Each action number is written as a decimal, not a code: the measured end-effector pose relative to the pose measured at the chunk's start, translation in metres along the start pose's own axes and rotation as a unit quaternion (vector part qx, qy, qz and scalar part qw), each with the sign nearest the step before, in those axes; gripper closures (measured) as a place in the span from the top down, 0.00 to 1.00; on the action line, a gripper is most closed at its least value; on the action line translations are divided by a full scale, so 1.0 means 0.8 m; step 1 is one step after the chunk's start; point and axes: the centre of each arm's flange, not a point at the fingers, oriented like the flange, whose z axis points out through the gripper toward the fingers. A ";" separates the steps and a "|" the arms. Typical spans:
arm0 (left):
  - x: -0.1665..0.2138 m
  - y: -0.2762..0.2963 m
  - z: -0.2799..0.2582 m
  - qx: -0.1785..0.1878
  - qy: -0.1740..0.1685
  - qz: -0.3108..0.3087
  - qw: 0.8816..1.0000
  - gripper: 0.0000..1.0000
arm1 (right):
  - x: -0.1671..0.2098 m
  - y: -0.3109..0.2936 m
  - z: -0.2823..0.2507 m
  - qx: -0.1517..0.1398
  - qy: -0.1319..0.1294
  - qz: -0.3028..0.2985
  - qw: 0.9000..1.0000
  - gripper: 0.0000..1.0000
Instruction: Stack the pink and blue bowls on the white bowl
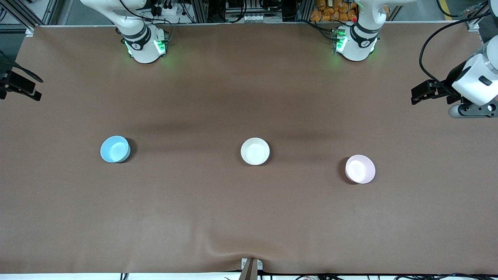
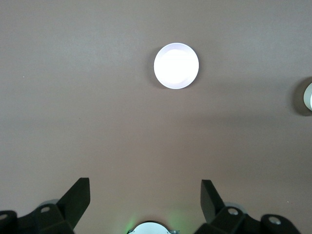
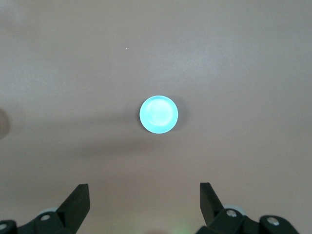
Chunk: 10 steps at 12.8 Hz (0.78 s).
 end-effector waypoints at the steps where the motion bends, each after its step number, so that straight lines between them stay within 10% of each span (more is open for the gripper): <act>1: 0.001 0.000 0.001 0.000 -0.001 0.000 1.000 1.00 | 0.000 0.000 0.000 0.000 0.000 0.000 1.000 1.00; 10: 0.012 -0.001 0.015 -0.001 -0.005 -0.001 1.000 1.00 | 0.001 0.000 0.000 0.000 0.000 0.000 1.000 1.00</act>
